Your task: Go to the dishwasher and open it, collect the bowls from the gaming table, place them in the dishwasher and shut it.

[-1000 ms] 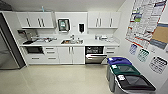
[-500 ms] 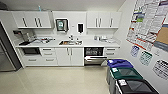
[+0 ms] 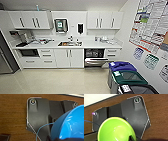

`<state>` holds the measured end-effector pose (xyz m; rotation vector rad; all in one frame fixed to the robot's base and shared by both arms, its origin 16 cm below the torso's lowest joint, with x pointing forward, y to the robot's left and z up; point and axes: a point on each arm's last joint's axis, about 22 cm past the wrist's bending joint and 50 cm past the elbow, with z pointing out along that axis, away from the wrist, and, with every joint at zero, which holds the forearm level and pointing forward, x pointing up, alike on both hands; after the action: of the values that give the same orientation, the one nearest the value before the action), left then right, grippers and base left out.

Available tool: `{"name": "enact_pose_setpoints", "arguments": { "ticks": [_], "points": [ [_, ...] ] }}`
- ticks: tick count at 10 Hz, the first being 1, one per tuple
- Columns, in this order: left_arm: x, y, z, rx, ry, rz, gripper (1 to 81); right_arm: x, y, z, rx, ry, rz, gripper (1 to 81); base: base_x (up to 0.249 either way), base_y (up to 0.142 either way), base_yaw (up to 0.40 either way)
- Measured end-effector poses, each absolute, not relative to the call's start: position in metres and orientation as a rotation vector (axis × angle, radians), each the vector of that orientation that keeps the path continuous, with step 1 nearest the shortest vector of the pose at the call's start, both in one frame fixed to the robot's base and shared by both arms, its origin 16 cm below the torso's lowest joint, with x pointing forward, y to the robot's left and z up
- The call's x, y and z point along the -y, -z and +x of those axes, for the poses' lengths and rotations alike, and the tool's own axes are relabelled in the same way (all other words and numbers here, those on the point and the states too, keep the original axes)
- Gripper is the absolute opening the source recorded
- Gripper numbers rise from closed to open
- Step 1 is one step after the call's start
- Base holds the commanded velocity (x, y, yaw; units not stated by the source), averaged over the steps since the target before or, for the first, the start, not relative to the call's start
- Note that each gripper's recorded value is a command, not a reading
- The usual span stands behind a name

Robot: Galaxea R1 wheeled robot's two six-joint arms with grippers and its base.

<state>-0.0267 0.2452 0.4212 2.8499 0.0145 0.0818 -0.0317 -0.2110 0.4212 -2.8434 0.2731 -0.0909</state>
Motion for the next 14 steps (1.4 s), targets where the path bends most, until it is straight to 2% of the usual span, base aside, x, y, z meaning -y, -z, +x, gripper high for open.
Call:
{"name": "enact_pose_setpoints", "arguments": {
  "ticks": [7, 14],
  "points": [
    [-0.2488, -0.4211, -0.0255, -0.036, -0.081, 2.855, 1.0, 0.2127, -0.4208, -0.0293, -0.273, 0.094, -2.847, 1.0, 0.179, 0.000, 0.000],
    [-0.2490, -0.4212, -0.0276, -0.039, -0.077, 2.855, 1.0, 0.2127, -0.4208, -0.0292, -0.272, 0.093, -2.847, 1.0, 0.122, 0.000, 0.000]
  ]
}}
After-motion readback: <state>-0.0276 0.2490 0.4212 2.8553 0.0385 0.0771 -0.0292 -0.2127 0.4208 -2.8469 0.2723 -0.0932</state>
